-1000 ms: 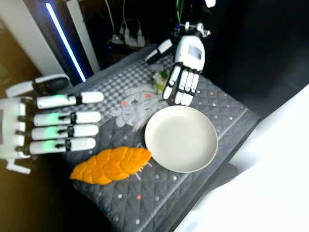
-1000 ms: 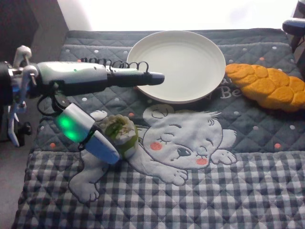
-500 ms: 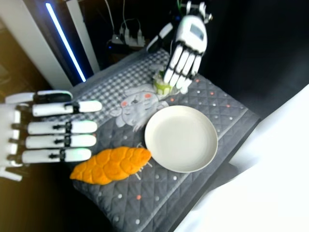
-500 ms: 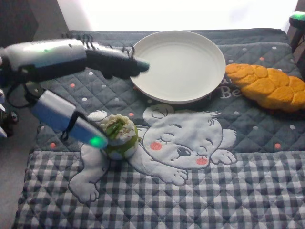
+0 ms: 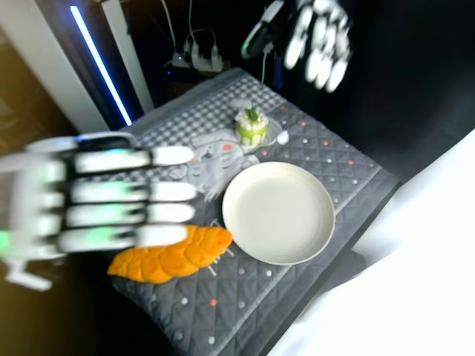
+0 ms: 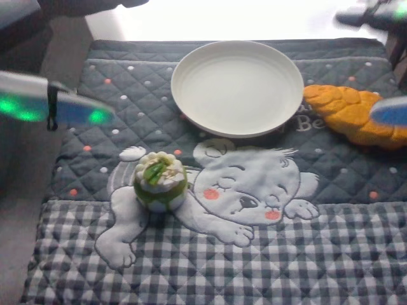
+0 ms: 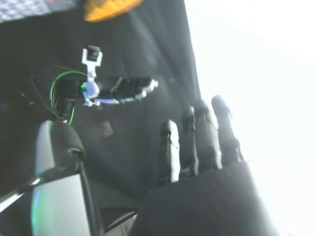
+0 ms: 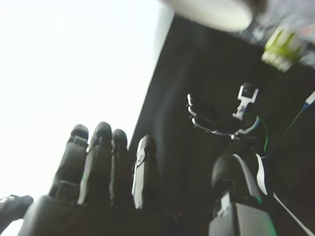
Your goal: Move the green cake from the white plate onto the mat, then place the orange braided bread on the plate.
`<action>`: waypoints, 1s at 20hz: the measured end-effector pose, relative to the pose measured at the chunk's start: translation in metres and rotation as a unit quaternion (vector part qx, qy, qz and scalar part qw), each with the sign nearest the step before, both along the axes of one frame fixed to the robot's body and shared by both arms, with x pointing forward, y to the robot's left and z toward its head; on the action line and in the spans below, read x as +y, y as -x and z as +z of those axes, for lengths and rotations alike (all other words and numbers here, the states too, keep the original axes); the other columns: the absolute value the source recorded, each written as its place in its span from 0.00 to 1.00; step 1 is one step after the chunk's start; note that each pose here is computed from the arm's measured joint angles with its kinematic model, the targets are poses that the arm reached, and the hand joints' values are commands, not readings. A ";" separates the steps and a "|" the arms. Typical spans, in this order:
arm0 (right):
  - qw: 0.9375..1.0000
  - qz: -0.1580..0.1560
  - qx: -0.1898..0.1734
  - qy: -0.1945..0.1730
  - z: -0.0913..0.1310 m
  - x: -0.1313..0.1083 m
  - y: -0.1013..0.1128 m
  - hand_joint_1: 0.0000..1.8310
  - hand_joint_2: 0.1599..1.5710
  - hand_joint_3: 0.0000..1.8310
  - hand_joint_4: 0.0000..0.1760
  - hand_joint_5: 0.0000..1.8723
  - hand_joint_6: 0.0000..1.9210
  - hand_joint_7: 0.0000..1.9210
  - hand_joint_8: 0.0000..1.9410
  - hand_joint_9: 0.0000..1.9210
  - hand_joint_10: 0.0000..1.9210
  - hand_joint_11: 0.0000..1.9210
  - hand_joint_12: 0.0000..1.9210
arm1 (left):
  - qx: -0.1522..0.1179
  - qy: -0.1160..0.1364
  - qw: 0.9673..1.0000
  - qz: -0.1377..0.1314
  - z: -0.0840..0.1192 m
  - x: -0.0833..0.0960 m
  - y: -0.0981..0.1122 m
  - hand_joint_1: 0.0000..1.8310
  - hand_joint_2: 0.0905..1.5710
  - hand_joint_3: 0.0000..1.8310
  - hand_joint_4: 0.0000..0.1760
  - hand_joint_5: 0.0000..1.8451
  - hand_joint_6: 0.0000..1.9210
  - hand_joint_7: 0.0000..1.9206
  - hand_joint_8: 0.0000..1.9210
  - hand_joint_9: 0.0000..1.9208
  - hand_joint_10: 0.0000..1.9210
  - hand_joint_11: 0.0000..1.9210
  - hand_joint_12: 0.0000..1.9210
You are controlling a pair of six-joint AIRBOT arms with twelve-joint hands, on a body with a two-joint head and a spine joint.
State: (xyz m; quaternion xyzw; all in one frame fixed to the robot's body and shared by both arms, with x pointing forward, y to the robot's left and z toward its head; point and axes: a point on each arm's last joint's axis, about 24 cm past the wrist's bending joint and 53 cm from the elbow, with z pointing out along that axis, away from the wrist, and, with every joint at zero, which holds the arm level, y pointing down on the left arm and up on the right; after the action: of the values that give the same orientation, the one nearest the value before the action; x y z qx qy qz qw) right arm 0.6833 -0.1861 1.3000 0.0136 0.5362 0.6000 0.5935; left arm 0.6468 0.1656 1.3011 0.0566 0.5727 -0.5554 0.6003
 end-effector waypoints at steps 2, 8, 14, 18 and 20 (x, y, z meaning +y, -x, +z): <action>1.000 -0.009 0.018 0.015 -0.011 0.000 -0.007 0.30 0.45 0.00 0.79 0.10 0.00 0.21 0.01 0.14 0.00 0.06 0.28 | -0.003 0.002 1.000 -0.004 0.001 -0.001 0.002 0.37 0.61 0.00 0.14 0.19 0.00 0.14 0.00 0.14 0.00 0.07 0.21; 0.996 -0.050 0.051 0.048 -0.028 -0.020 -0.029 0.30 0.36 0.00 0.70 0.09 0.00 0.22 0.00 0.16 0.00 0.00 0.41 | -0.006 0.007 1.000 -0.004 0.003 0.000 0.003 0.34 0.52 0.01 0.24 0.08 0.00 0.08 0.00 0.07 0.00 0.02 0.18; 0.990 -0.074 0.091 0.080 -0.059 -0.020 -0.053 0.32 0.33 0.00 0.67 0.10 0.00 0.20 0.00 0.21 0.01 0.02 0.55 | -0.007 0.005 1.000 -0.001 0.001 -0.001 0.002 0.35 0.56 0.00 0.18 0.10 0.00 0.11 0.00 0.11 0.00 0.05 0.17; 0.985 -0.072 0.127 0.088 -0.082 -0.011 -0.066 0.29 0.32 0.00 0.69 0.11 0.00 0.16 0.00 0.15 0.00 0.00 0.52 | -0.006 0.006 1.000 -0.005 -0.001 -0.005 0.003 0.36 0.54 0.00 0.32 0.11 0.00 0.12 0.00 0.13 0.01 0.05 0.17; 0.984 -0.077 0.132 0.089 -0.085 -0.013 -0.071 0.33 0.32 0.00 0.72 0.12 0.00 0.19 0.00 0.15 0.00 0.00 0.44 | -0.004 0.006 1.000 -0.005 -0.002 -0.005 0.003 0.38 0.51 0.00 0.45 0.17 0.00 0.19 0.00 0.18 0.00 0.09 0.16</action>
State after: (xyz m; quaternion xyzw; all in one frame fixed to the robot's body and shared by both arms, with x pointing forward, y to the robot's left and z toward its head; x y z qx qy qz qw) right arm 0.7539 -0.1990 1.2146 0.0813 0.6582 0.4956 0.5608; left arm 0.6443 0.1607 1.2996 0.0583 0.5667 -0.5615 0.6001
